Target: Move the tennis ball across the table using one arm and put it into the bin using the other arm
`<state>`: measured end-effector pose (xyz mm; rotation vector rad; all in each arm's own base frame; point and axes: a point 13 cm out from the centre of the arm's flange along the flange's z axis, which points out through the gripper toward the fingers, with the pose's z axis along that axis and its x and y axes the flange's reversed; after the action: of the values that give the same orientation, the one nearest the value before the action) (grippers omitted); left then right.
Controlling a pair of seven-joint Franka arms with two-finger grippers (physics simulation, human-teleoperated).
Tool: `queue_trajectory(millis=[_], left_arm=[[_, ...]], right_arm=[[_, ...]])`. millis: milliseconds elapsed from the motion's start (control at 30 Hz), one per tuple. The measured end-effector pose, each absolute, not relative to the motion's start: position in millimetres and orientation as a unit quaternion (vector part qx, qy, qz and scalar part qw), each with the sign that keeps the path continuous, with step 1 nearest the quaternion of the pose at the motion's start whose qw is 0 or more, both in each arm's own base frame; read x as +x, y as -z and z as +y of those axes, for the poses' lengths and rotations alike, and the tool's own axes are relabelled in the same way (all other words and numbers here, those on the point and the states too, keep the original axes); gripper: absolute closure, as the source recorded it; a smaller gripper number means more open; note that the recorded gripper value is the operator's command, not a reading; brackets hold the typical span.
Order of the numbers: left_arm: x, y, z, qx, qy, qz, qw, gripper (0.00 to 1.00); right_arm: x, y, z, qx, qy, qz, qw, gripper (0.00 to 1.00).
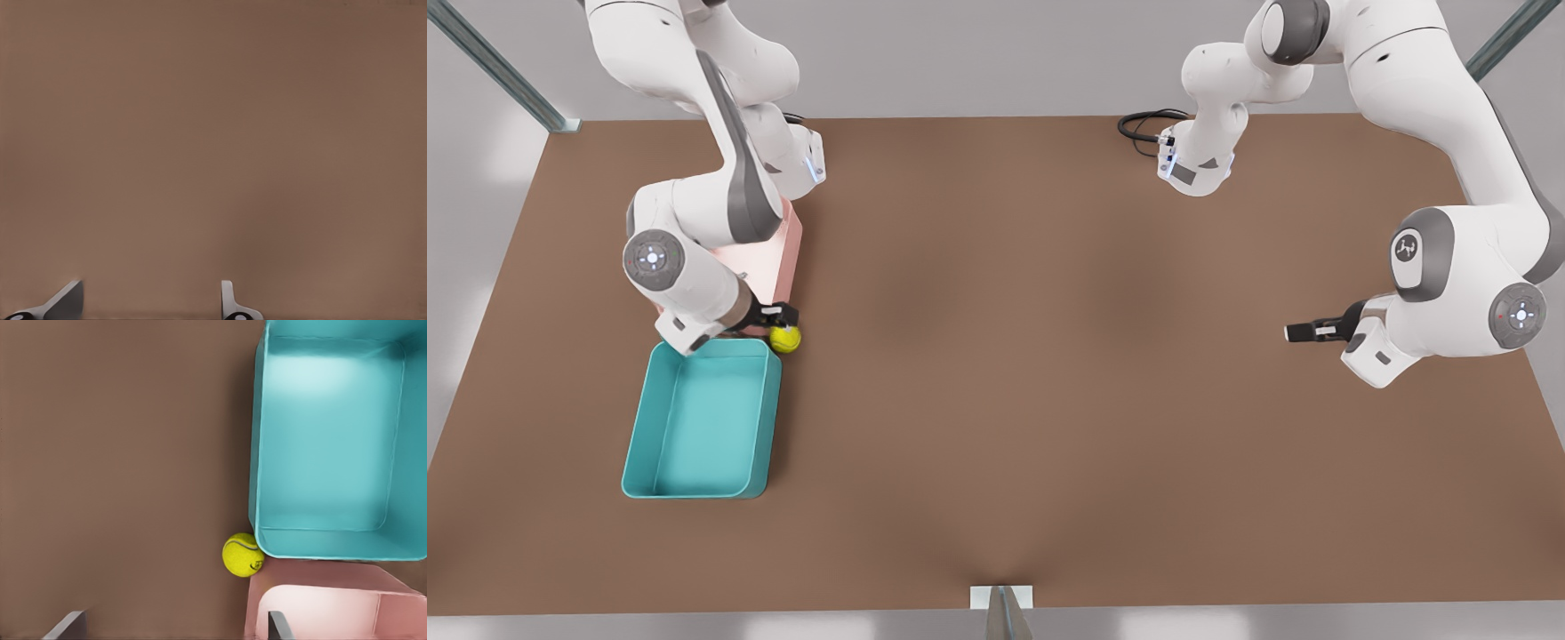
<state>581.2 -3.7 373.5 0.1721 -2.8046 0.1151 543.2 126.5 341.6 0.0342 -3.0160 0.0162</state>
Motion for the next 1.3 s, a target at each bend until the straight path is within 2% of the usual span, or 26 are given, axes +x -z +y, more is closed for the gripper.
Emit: queue_trajectory(millis=[100, 300, 500, 733, 867, 933, 1067, 1300], left_arm=[[580.6, -373.0, -4.2, 0.069, -0.039, -0.983, 0.166, 0.0], [580.2, -372.9, -4.9, 0.081, -0.037, -0.982, 0.167, 0.0], [579.8, -371.2, -5.2, 0.091, -0.036, -0.981, 0.169, 0.0], [584.2, -376.2, -25.0, 0.079, -0.041, -0.983, 0.164, 0.0], [591.4, -456.4, -168.2, -0.041, -0.07, -0.993, 0.09, 0.0], [597.6, -494.6, -190.0, -0.06, -0.068, -0.995, 0.046, 0.0], [607.1, -484.7, -174.7, -0.042, -0.052, -0.996, 0.051, 0.0], [605.4, -477.9, -179.4, -0.032, -0.055, -0.996, 0.063, 0.0]], right_arm=[[538.0, -353.9, 112.3, -0.003, -0.004, -0.998, 0.06, 0.0], [516.6, -316.4, 104.5, -0.012, -0.011, -0.995, 0.101, 0.0], [478.3, -277.7, 219.2, 0.111, -0.036, -0.983, 0.139, 0.0], [483.4, -232.4, 234.6, 0.2, -0.063, -0.963, 0.171, 0.0], [514.1, -205.9, 230.3, 0.266, -0.085, -0.944, 0.177, 0.0], [525.9, -190.3, 225.9, 0.305, -0.095, -0.93, 0.184, 0.0], [533.9, -183.2, 217.4, 0.389, -0.115, -0.894, 0.191, 0.0], [522.5, -179.0, 194.3, 0.509, -0.141, -0.82, 0.222, 0.0]])
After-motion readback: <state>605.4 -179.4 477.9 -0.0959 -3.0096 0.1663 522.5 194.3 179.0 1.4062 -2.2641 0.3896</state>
